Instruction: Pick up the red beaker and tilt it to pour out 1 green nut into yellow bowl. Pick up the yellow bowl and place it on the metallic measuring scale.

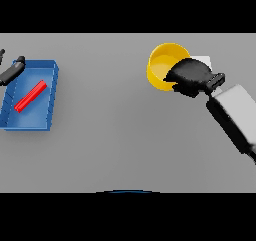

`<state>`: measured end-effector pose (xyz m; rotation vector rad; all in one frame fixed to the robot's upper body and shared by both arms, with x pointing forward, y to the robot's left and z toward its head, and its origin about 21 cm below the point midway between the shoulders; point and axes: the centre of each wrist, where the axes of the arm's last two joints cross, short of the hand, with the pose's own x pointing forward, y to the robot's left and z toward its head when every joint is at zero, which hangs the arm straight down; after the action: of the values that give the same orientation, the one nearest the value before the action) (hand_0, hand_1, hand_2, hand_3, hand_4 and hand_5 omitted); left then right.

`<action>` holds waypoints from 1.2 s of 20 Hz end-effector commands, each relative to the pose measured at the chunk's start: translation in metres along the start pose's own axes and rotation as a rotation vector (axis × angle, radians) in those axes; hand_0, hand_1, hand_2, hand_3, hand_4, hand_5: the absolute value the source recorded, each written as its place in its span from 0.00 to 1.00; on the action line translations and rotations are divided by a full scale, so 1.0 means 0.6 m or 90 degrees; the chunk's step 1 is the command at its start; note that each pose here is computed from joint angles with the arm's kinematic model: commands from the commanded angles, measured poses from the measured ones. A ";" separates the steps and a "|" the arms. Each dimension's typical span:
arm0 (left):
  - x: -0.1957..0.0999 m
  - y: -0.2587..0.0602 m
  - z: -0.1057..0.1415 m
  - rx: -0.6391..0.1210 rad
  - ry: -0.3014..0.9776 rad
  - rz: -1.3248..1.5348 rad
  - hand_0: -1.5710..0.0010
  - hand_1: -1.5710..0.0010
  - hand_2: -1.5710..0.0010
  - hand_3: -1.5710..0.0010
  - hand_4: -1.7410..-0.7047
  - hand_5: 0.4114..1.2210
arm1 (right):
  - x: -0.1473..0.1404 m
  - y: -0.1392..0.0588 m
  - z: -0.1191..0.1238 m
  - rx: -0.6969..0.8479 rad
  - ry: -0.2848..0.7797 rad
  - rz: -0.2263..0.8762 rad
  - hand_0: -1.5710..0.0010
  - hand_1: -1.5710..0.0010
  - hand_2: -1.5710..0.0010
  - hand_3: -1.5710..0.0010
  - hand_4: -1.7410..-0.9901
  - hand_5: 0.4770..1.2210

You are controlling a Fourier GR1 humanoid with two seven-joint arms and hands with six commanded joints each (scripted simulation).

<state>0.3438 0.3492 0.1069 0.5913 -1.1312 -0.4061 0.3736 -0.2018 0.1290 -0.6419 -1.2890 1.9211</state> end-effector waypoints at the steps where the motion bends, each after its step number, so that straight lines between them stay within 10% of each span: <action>1: 0.001 -0.004 0.000 -0.002 0.005 0.000 1.00 1.00 1.00 1.00 0.98 0.38 | -0.009 0.002 -0.002 -0.002 0.017 -0.008 0.00 0.00 0.02 0.27 0.00 1.00; 24: -0.002 -0.001 0.004 -0.002 0.025 -0.005 1.00 1.00 1.00 1.00 0.98 0.37 | -0.149 0.089 -0.025 0.030 0.164 -0.131 0.11 0.00 0.12 0.09 0.00 1.00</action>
<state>0.3410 0.3487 0.1063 0.5990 -1.0913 -0.4015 0.4240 -0.2769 0.0748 -0.6806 -1.0986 1.6402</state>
